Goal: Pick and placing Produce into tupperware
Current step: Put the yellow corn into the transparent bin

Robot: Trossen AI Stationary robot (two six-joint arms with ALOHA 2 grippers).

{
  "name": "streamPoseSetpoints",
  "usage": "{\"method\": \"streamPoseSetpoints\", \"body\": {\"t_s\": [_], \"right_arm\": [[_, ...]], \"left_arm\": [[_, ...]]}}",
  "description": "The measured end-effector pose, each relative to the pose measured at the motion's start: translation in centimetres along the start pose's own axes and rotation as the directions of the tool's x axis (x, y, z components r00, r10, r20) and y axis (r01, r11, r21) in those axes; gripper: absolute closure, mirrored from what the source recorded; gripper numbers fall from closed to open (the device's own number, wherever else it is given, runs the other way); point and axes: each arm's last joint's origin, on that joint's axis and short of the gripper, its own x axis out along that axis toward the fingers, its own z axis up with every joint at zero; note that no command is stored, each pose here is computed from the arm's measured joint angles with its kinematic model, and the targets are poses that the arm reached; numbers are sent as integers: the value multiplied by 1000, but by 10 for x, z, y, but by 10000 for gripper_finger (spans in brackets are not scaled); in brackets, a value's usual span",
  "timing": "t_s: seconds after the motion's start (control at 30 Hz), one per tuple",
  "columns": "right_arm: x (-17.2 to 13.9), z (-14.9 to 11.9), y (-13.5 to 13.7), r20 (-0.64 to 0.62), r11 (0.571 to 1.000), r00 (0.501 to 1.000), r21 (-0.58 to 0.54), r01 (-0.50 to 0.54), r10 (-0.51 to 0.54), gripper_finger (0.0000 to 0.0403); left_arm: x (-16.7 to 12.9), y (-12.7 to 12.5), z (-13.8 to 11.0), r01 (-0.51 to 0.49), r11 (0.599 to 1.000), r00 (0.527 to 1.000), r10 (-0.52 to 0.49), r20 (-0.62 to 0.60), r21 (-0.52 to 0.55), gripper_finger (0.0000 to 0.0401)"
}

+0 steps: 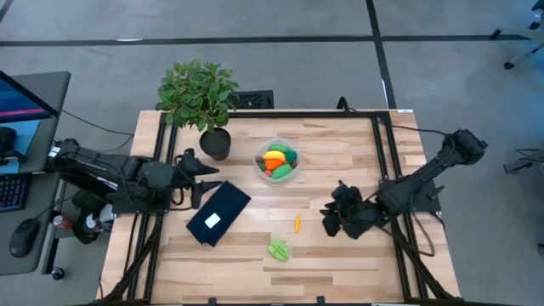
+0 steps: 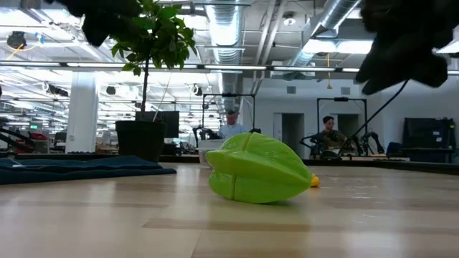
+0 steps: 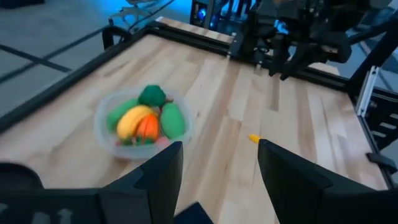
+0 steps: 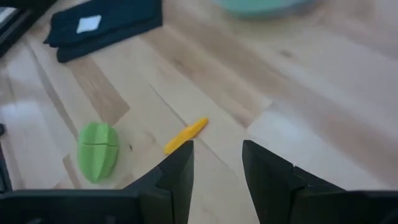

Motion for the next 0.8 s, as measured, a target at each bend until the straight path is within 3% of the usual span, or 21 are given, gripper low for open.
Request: {"method": "streamPoseSetpoints", "body": {"t_s": [0.33, 0.5, 0.8], "right_arm": [[57, 3, 23, -158, 961, 974, 248, -119, 161, 274], [69, 1, 35, -196, 939, 971, 338, -64, 136, 275], [77, 6, 46, -290, 903, 955, 391, 175, -59, 292]], "left_arm": [[-3, 11, -32, 11, 999, 999, -12, -30, -30, 202], [-3, 12, -34, -2, 1000, 999, 4, -43, 25, 202], [-3, 13, -34, -18, 996, 999, 21, -34, 86, 202]]}}
